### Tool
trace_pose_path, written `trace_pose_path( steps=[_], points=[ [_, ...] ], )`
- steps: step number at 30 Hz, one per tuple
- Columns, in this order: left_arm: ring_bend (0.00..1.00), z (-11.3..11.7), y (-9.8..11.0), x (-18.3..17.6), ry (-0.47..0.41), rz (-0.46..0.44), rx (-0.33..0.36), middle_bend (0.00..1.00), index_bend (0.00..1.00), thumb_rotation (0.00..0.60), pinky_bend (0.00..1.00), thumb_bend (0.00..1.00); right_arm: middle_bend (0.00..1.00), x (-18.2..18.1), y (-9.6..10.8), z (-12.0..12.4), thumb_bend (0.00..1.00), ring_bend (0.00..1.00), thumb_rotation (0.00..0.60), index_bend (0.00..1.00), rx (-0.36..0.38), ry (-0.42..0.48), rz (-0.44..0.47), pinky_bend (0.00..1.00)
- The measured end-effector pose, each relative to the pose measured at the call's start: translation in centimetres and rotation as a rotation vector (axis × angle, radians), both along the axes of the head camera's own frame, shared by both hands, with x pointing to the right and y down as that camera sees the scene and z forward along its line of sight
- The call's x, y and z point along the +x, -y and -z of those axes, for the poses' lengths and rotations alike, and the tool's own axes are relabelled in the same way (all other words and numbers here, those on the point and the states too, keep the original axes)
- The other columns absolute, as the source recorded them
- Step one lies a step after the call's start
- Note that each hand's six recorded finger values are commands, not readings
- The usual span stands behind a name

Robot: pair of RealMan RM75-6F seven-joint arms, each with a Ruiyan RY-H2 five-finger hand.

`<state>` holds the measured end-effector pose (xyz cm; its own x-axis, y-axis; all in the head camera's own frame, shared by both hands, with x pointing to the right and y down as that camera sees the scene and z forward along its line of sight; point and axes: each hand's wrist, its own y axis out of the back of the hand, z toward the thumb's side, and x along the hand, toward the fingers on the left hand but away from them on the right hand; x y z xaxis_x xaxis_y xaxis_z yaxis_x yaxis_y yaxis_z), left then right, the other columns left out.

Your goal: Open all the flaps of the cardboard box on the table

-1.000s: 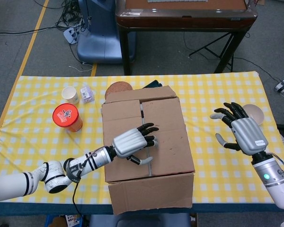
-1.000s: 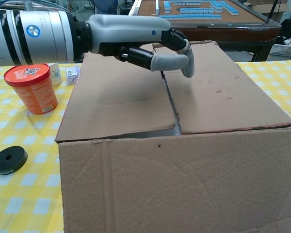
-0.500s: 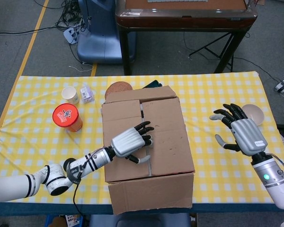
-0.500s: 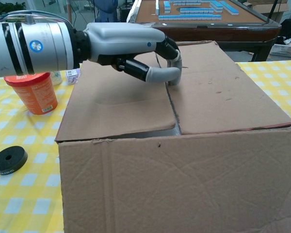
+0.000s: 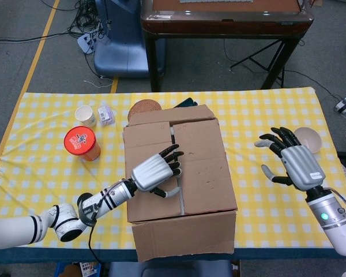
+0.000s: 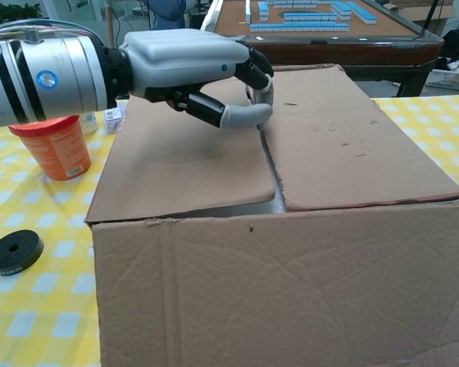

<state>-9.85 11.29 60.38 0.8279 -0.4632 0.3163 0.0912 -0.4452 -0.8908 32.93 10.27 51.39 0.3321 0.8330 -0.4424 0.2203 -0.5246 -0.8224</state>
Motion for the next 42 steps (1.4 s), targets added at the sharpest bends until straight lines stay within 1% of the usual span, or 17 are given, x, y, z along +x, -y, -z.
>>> trace_pose_path(
  steps=[9, 18, 23, 28, 38, 42],
  points=[
    [0.12, 0.3, -0.4, -0.7, 0.012, -0.002, 0.054, 0.38, 0.55, 0.092, 0.0, 0.43, 0.21, 0.0, -0.1, 0.2, 0.35, 0.06, 0.6, 0.26, 0.004, 0.003, -0.003, 0.04],
    [0.12, 2.8, 0.3, -1.7, -0.034, 0.053, 0.063, 0.38, 0.55, 0.091, 0.0, 0.43, 0.2, 0.1, -0.1, 0.4, 0.35, 0.06, 0.6, 0.26, 0.008, 0.009, -0.007, 0.04],
    [0.12, 4.3, 1.1, -3.3, -0.044, 0.116, 0.069, 0.38, 0.55, 0.093, 0.0, 0.43, 0.2, 0.0, 0.1, 0.4, 0.35, 0.06, 0.6, 0.25, 0.009, 0.012, -0.006, 0.04],
    [0.12, 5.4, 1.9, -5.1, -0.042, 0.166, 0.089, 0.38, 0.55, 0.091, 0.0, 0.43, 0.2, -0.4, 0.5, 0.5, 0.34, 0.06, 0.6, 0.25, 0.01, 0.017, 0.004, 0.04],
    [0.12, 7.7, 2.7, -8.5, -0.039, 0.22, 0.135, 0.38, 0.56, 0.092, 0.0, 0.43, 0.2, -0.9, 0.7, 0.1, 0.34, 0.06, 0.6, 0.25, 0.004, 0.031, 0.012, 0.04],
    [0.12, 8.3, 2.9, -9.8, -0.025, 0.238, 0.152, 0.38, 0.56, 0.09, 0.0, 0.43, 0.2, -1.0, 0.8, 0.2, 0.34, 0.06, 0.6, 0.25, 0.007, 0.033, 0.015, 0.04]
  ],
)
